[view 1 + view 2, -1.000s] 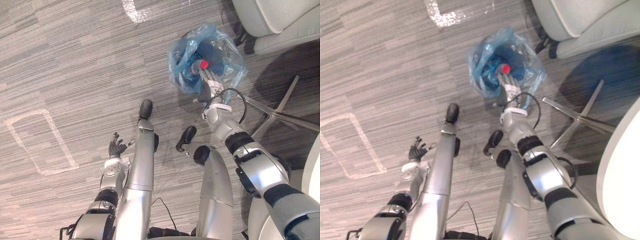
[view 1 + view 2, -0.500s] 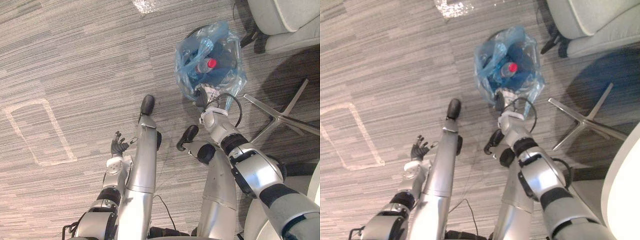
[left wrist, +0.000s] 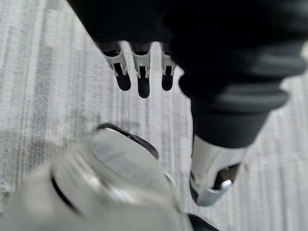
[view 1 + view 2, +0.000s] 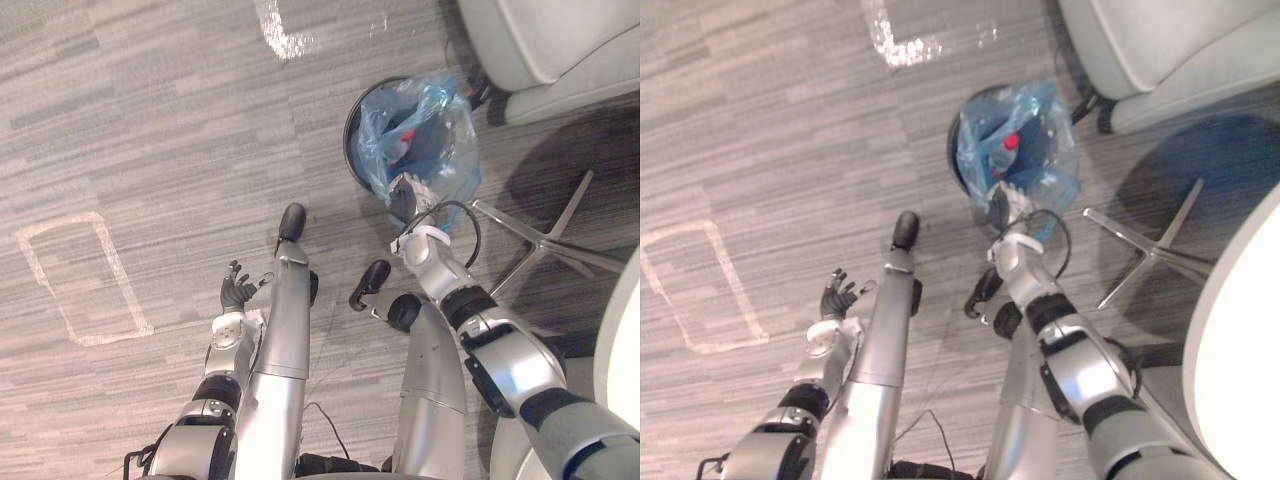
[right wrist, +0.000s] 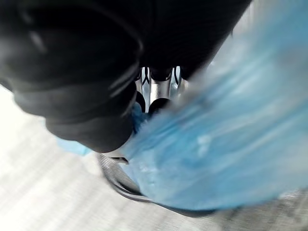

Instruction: Gather rubbish on tea table into small bin, then transfer packed bag to large trash can.

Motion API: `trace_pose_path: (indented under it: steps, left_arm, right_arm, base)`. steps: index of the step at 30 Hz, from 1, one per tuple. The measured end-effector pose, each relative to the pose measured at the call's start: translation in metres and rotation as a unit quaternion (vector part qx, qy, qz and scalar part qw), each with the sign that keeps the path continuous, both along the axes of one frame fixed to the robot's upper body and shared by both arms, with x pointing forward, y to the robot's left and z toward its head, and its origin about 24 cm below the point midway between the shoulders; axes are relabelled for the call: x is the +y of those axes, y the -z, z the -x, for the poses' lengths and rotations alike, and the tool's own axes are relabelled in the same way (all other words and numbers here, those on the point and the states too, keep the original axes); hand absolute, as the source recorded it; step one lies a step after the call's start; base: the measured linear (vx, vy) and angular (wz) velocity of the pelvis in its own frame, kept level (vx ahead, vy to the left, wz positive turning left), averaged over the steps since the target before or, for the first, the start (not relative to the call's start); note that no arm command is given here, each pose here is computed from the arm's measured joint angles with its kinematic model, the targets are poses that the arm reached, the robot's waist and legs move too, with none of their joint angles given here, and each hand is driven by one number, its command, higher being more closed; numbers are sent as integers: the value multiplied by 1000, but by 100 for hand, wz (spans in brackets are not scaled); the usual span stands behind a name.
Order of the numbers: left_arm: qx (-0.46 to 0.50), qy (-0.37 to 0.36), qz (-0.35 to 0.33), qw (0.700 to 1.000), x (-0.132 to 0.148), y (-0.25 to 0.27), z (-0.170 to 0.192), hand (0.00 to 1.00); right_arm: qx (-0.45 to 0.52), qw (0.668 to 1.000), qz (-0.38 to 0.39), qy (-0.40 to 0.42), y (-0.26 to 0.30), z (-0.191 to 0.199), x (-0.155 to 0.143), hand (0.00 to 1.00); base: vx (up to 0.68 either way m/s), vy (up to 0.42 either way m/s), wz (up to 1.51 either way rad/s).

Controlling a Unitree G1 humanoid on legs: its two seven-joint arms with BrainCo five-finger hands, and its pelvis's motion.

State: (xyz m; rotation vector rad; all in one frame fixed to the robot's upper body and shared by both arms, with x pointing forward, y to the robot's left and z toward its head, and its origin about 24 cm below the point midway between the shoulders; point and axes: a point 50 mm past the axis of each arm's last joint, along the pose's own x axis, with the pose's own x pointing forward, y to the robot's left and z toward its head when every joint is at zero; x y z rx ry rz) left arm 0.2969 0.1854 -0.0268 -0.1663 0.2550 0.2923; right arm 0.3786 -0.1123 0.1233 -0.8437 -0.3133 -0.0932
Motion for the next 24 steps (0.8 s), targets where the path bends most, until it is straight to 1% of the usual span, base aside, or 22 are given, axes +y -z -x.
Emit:
trace_pose_path:
  steps: [6,10,12,15,18,22,24]
  left_arm:
    - [44,6,-7,999,0,21,21,0]
    - [94,12,-15,995,5,44,48,0]
    - [126,23,-25,991,5,57,65,0]
    - [188,53,-33,980,0,81,94,0]
    - [231,63,-39,970,3,95,114,0]
    - [261,74,-54,961,8,103,132,0]
    - [256,87,-65,960,8,101,133,0]
  right_arm:
    - [-19,994,-95,-51,2,29,20,100]
    - [-10,983,-160,-89,16,59,29,100]
    - [7,979,-177,-96,26,69,29,100]
    - [51,977,-175,-109,49,82,27,100]
    - [76,975,-171,-124,58,85,27,100]
    - [107,971,-170,-132,71,92,24,100]
    - [120,967,-179,-134,76,95,20,100]
  base:
    - [79,21,-3]
    - [140,15,-8]
    - [164,14,-5]
    - [170,27,-6]
    - [175,48,-21]
    - [99,25,-10]
    - [54,15,-4]
